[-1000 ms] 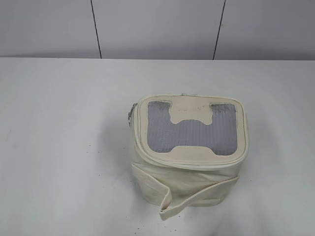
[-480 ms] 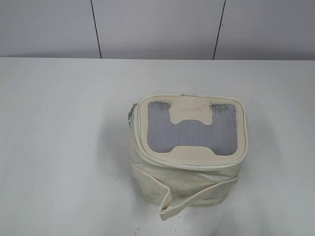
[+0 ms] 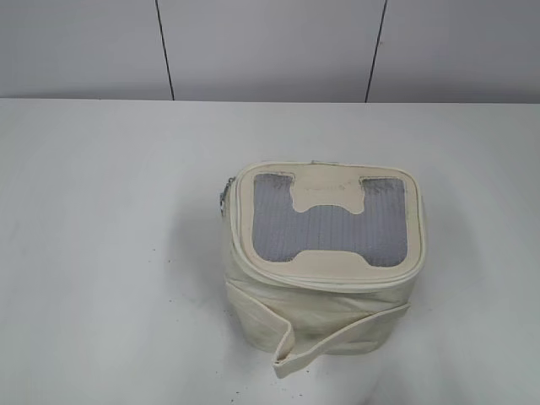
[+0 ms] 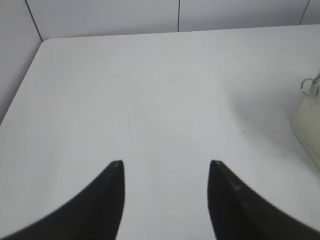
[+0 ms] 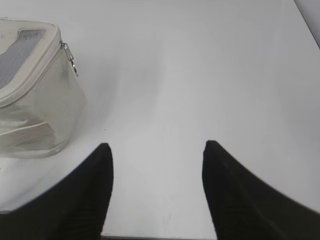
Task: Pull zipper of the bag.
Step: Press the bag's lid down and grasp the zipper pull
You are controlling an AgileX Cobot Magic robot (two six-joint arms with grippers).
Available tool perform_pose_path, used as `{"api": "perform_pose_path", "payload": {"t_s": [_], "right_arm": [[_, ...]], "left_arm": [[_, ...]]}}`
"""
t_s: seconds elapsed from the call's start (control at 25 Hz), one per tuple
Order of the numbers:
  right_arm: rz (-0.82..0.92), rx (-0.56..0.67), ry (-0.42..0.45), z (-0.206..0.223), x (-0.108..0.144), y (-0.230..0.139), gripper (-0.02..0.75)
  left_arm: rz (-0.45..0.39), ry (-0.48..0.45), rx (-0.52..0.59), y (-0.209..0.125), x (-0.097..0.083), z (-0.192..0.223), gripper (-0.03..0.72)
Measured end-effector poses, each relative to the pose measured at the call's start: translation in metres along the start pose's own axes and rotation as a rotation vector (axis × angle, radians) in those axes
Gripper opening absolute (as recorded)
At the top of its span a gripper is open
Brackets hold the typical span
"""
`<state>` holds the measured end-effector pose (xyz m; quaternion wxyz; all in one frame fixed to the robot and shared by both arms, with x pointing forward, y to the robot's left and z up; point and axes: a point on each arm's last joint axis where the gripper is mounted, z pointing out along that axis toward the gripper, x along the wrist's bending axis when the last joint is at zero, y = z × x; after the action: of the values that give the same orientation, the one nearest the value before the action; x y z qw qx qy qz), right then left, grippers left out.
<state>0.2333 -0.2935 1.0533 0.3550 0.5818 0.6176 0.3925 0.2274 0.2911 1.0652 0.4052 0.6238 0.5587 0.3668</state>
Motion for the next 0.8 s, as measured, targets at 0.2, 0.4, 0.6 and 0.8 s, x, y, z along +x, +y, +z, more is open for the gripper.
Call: {"api": "perform_pose_path", "payload": {"t_s": [0.2,0.4,0.6,0.8], "right_arm": [[0.002,-0.001,0.004,0.0,0.0,0.0,0.449],[0.015,0.052,0.017,0.008,0.001,0.007,0.449],[0.023,0.099,0.047,0.036,0.001,0.035,0.449],[-0.061,0.133,0.146,0.065,0.01,0.069,0.449]], "left_arm": [[-0.018,-0.046,-0.006,0.001,-0.003,0.0,0.414],[-0.08,-0.191,-0.021,0.01,-0.013,0.005,0.414],[-0.166,-0.237,-0.039,0.035,-0.014,0.026,0.414],[-0.294,-0.306,-0.035,0.06,-0.016,0.057,0.414]]}}
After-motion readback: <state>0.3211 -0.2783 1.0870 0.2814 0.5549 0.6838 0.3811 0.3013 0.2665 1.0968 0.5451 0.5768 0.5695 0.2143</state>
